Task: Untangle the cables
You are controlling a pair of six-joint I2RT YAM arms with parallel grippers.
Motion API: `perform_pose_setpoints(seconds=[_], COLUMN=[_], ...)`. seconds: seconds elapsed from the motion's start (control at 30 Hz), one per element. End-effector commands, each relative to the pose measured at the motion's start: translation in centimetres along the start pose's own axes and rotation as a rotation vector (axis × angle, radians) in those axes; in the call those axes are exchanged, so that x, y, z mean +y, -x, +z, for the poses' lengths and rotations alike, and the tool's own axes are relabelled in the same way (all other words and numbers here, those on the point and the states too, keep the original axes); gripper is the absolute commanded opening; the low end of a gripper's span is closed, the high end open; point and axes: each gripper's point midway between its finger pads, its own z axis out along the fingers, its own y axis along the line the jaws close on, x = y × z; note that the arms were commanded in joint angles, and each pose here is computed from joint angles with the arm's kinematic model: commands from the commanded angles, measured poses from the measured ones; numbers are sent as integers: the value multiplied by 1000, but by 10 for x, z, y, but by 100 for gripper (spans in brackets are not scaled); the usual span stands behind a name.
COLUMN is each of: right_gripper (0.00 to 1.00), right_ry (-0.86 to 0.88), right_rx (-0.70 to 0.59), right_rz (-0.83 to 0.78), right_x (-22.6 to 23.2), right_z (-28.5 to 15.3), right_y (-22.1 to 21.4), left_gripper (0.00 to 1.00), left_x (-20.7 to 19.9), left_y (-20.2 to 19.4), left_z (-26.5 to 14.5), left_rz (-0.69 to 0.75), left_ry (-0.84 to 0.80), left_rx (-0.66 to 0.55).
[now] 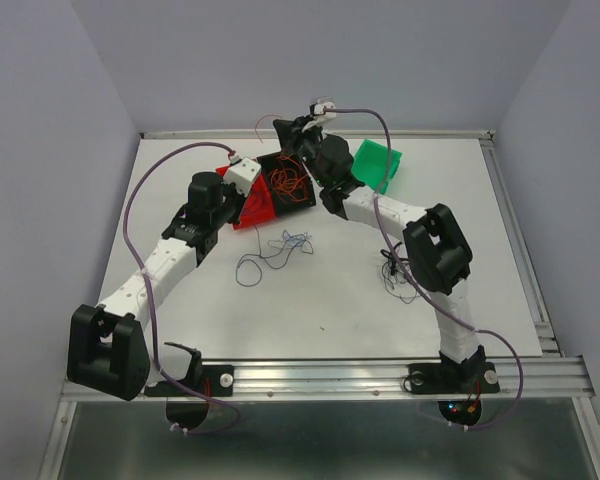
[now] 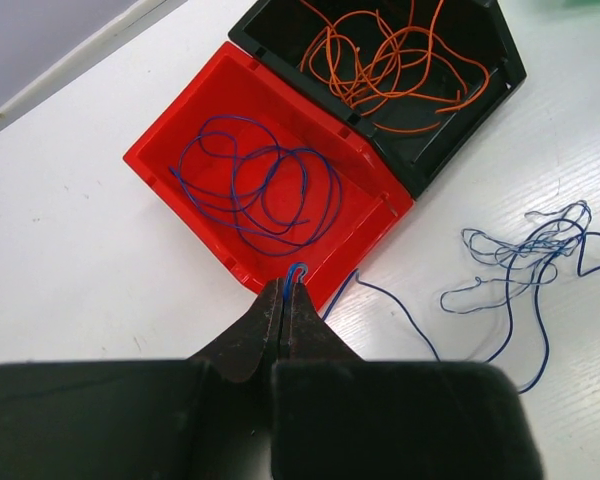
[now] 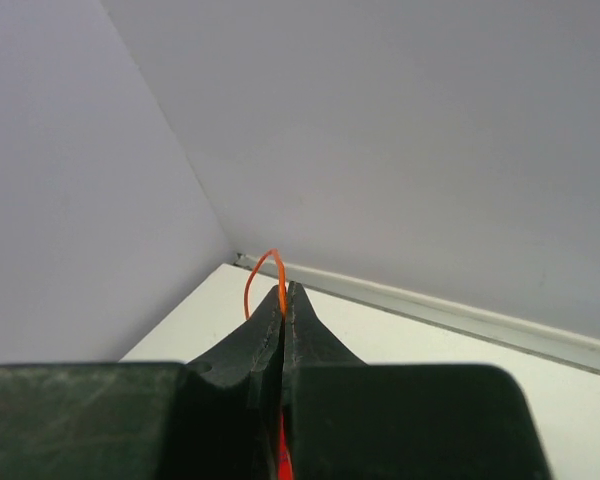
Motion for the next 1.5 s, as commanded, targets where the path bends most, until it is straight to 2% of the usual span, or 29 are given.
perform_pose_setpoints(seconds=[0.0, 0.3, 0.53, 0.73, 1.0, 1.1, 1.47], right_gripper=[1, 1, 1, 1, 1, 1, 1], right_ry=[22, 38, 86, 126, 172, 216, 251], right_rx=[-63, 64, 124, 116, 56, 29, -12], right_rz=[95, 145, 154, 118, -8, -12, -55], right_x=[-17, -35, -30, -17, 20, 37, 58], right_z=[13, -3, -10, -11, -7, -7, -17], right_y=[4, -70, -98, -87, -55, -34, -2], left_gripper=[0, 0, 0, 0, 0, 0, 0], left_x=[4, 5, 5, 5, 4, 4, 4], left_y=[11, 12, 10, 10, 10, 11, 12], left_z=[-4, -4, -2, -2, -2, -3, -4], left_rz=[-1, -1, -1, -2, -1, -2, 1], left_ry=[24, 32, 35, 33, 30, 30, 27], left_rx=[-54, -58, -51, -51, -50, -55, -61])
